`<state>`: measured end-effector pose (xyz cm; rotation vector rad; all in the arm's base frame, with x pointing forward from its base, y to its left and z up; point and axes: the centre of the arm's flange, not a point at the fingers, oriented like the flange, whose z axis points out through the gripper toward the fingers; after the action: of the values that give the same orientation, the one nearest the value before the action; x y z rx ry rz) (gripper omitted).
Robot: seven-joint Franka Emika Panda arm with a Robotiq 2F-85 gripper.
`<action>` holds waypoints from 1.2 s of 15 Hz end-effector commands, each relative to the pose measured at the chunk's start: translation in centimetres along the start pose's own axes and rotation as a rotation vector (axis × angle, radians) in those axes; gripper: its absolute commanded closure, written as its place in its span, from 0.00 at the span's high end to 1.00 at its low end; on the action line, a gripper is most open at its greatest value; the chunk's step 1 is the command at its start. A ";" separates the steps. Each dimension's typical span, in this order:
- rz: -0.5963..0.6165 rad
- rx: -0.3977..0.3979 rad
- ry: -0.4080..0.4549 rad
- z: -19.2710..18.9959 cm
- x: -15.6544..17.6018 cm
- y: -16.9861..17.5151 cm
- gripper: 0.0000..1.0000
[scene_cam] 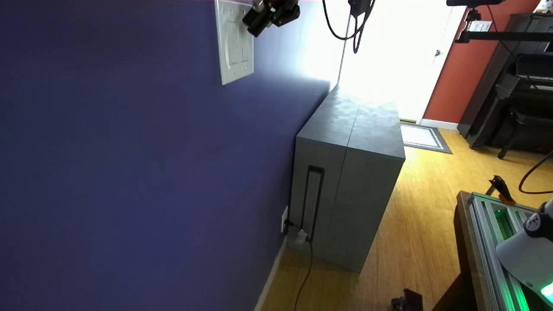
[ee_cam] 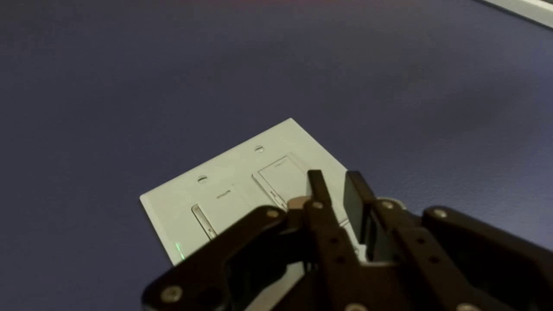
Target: Flip the left light switch upwards
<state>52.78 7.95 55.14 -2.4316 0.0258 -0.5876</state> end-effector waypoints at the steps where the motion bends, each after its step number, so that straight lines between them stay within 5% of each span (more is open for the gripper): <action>1: 0.022 -0.001 0.010 1.2 1.5 0.1 0.00; 11: 0.045 0.002 0.016 1.8 2.9 0.1 0.00; 17: -0.031 -0.088 -0.208 0.3 0.9 -0.5 0.00; 18: -0.050 -0.145 -0.239 -0.5 0.5 -0.4 0.26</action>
<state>54.21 8.61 53.97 -2.5213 -0.0457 -0.3973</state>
